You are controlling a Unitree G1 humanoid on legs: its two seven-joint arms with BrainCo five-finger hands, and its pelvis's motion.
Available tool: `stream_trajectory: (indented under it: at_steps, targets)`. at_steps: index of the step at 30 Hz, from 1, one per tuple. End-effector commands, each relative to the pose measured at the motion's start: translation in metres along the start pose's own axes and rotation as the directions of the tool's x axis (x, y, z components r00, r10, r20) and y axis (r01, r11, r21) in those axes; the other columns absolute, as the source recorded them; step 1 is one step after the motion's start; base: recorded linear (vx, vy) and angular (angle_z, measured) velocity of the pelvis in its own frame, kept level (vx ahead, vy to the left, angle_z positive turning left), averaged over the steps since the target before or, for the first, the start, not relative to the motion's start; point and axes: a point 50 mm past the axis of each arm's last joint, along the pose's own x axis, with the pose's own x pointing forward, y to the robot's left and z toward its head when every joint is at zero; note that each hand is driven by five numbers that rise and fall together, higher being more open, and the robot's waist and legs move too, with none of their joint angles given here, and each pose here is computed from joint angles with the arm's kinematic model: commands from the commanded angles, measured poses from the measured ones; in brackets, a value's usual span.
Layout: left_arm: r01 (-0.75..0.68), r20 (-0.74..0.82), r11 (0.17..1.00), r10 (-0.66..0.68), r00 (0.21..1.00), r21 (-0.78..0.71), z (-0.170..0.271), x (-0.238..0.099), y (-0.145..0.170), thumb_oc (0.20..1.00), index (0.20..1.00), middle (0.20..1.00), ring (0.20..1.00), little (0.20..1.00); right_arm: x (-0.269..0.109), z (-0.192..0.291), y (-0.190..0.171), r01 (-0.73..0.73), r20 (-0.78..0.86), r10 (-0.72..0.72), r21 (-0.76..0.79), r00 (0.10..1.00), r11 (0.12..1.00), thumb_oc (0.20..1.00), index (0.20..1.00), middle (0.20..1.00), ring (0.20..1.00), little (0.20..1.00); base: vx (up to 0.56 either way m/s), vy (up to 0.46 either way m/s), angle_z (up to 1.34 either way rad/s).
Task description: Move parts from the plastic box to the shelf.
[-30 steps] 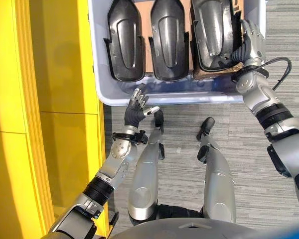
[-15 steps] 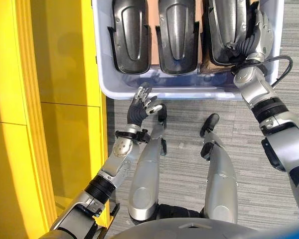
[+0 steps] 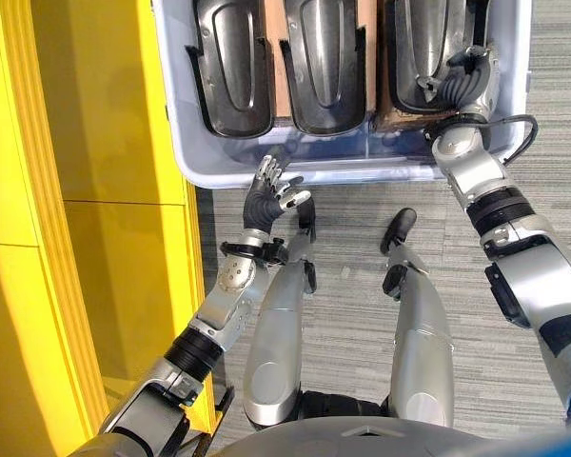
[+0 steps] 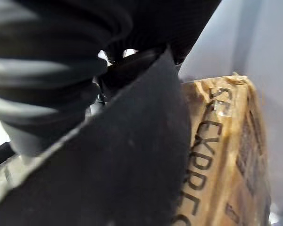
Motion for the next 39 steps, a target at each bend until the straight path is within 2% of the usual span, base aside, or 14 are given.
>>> stream_trajectory:
  at_steps: [1, 7, 9, 14, 18, 20, 25, 27, 32, 35, 39]
  targets:
    - [0.028, 0.012, 0.998, -0.028, 1.0, -0.047, -0.001, -0.012, -0.017, 1.0, 1.0, 1.0, 1.0, 1.0, 0.0, -0.046, -0.023, 0.103, -0.149, -0.107, -0.035, 0.983, 0.994, 1.0, 1.0, 1.0, 1.0, 1.0, 0.0, 0.0, 0.0]
    - [0.025, 0.012, 0.998, -0.024, 1.0, -0.05, -0.001, -0.011, -0.02, 1.0, 1.0, 1.0, 1.0, 1.0, -0.003, -0.047, -0.02, 0.095, -0.171, -0.091, 0.016, 0.981, 0.995, 1.0, 1.0, 1.0, 1.0, 1.0, 0.0, 0.0, 0.0]
    - [0.025, 0.012, 0.998, -0.024, 1.0, -0.055, 0.0, -0.011, -0.021, 1.0, 1.0, 1.0, 1.0, 1.0, -0.003, -0.047, -0.019, 0.091, -0.194, -0.075, 0.076, 0.978, 0.993, 1.0, 1.0, 1.0, 1.0, 1.0, 0.0, 0.0, 0.0]
    - [0.011, 0.011, 0.999, -0.011, 1.0, -0.053, 0.0, -0.011, -0.019, 1.0, 1.0, 1.0, 1.0, 1.0, -0.008, -0.042, -0.012, 0.01, -0.171, 0.021, 0.18, 0.985, 0.984, 1.0, 1.0, 1.0, 1.0, 1.0, 0.0, 0.0, 0.0]
    - [0.009, 0.012, 0.999, -0.008, 1.0, -0.052, 0.001, -0.013, -0.017, 1.0, 1.0, 1.0, 1.0, 1.0, -0.011, -0.027, -0.007, -0.106, -0.067, 0.122, 0.21, 0.99, 0.972, 1.0, 1.0, 1.0, 1.0, 1.0, 0.0, 0.0, 0.0]
    - [0.008, 0.014, 0.999, -0.007, 1.0, -0.04, 0.002, -0.015, -0.015, 1.0, 1.0, 1.0, 1.0, 1.0, -0.018, -0.011, 0.0, -0.195, 0.038, 0.191, 0.198, 0.981, 0.961, 1.0, 1.0, 1.0, 1.0, 1.0, 0.0, -0.003, -0.03]
    - [0.003, 0.012, 0.999, -0.003, 1.0, -0.038, 0.001, -0.018, -0.013, 1.0, 1.0, 1.0, 1.0, 1.0, -0.033, 0.016, 0.009, -0.304, 0.198, 0.273, 0.151, 0.941, 0.941, 1.0, 1.0, 1.0, 1.0, 1.0, 0.0, -0.008, -0.03]
    - [0.007, 0.017, 0.999, -0.007, 1.0, -0.036, 0.001, -0.022, -0.014, 1.0, 1.0, 1.0, 1.0, 1.0, -0.053, 0.034, 0.014, -0.349, 0.309, 0.297, 0.126, 0.903, 0.929, 1.0, 1.0, 1.0, 1.0, 1.0, 0.0, -0.003, -0.06]
    - [0.002, 0.016, 0.999, -0.001, 1.0, -0.033, -0.001, -0.025, -0.013, 1.0, 1.0, 1.0, 1.0, 1.0, -0.067, 0.054, 0.009, -0.293, 0.469, 0.228, 0.068, 0.853, 0.954, 1.0, 1.0, 1.0, 1.0, 1.0, 0.0, 0.006, -0.05]
    - [0.002, 0.009, 1.0, -0.002, 1.0, -0.029, -0.004, -0.027, -0.017, 1.0, 1.0, 1.0, 1.0, 1.0, -0.073, 0.07, -0.001, -0.174, 0.584, 0.109, 0.055, 0.805, 0.983, 1.0, 1.0, 1.0, 1.0, 1.0, 0.0, 0.003, -0.01]
    - [0.001, 0.012, 1.0, 0.0, 1.0, -0.031, -0.008, -0.029, -0.022, 1.0, 1.0, 1.0, 1.0, 1.0, -0.079, 0.081, -0.017, -0.036, 0.663, -0.091, 0.175, 0.743, 0.984, 1.0, 1.0, 1.0, 1.0, 1.0, -0.01, 0.039, 0.0]
